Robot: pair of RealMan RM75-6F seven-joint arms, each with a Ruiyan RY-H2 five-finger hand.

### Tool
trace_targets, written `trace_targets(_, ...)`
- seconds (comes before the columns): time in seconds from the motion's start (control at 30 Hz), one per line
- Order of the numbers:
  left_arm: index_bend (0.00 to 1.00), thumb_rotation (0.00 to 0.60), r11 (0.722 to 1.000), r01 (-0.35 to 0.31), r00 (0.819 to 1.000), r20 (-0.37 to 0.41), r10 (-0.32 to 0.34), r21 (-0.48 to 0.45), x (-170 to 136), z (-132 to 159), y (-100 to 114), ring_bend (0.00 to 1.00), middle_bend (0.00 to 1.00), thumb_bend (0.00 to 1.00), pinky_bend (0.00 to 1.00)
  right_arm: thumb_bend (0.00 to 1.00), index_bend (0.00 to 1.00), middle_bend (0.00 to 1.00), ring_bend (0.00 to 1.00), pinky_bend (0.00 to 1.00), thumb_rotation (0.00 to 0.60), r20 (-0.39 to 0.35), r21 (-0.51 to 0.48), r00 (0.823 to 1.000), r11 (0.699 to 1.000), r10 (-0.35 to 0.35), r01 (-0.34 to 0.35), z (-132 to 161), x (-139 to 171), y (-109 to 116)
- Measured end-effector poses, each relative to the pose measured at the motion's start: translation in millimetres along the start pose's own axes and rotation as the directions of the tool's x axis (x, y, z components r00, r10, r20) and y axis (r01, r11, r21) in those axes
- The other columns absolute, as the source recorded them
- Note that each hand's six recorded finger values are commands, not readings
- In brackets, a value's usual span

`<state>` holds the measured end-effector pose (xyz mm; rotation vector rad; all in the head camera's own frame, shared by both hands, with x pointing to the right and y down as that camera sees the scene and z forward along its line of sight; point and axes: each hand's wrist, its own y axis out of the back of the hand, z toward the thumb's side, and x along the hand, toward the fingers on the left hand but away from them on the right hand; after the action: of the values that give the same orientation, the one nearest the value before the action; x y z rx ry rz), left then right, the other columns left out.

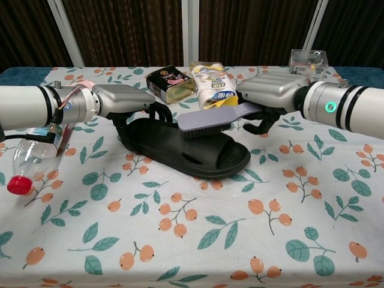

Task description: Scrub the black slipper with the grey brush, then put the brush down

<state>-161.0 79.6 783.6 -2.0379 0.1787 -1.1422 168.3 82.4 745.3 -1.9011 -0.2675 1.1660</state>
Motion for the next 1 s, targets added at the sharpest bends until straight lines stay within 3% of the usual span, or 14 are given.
trace_targets(0.17,0.44,0.600,1.000,0.003,1.000,-0.005,-0.003,0.005,-2.2,-1.8,-3.0,0.33,0.48,0.24,0.23,0.36,1.00,0.98,1.00,1.00,0.600,-0.026,0.029,0.998,0.998,0.058,-0.057,7.2,3.8,-13.9)
trace_targets(0.37,0.43,0.600,1.000,0.000,1.000,-0.009,0.000,0.005,-1.9,-2.8,-2.5,0.33,0.48,0.24,0.23,0.36,1.00,0.98,1.00,1.00,0.600,-0.052,0.069,0.992,0.992,0.113,-0.109,5.3,29.0,-23.3)
trace_targets(0.5,0.43,0.600,1.000,0.002,1.000,-0.005,-0.002,0.019,-1.5,-1.5,-2.5,0.33,0.48,0.24,0.23,0.36,1.00,0.98,1.00,1.00,0.600,-0.044,0.040,0.997,0.998,0.056,-0.054,-0.1,34.5,-6.7)
trace_targets(0.7,0.43,0.600,1.000,0.002,1.000,-0.003,-0.002,0.026,-1.1,0.4,-3.5,0.33,0.48,0.24,0.23,0.35,1.00,0.98,1.00,1.00,0.600,-0.012,0.030,1.000,0.999,-0.016,0.016,-3.2,12.9,9.1)
trace_targets(1.0,0.43,0.600,1.000,-0.004,1.000,-0.008,0.004,0.029,-0.5,0.1,-1.1,0.33,0.48,0.24,0.23,0.36,1.00,0.98,1.00,1.00,0.600,-0.010,0.073,0.999,0.997,0.031,-0.031,8.9,-4.1,-9.7)
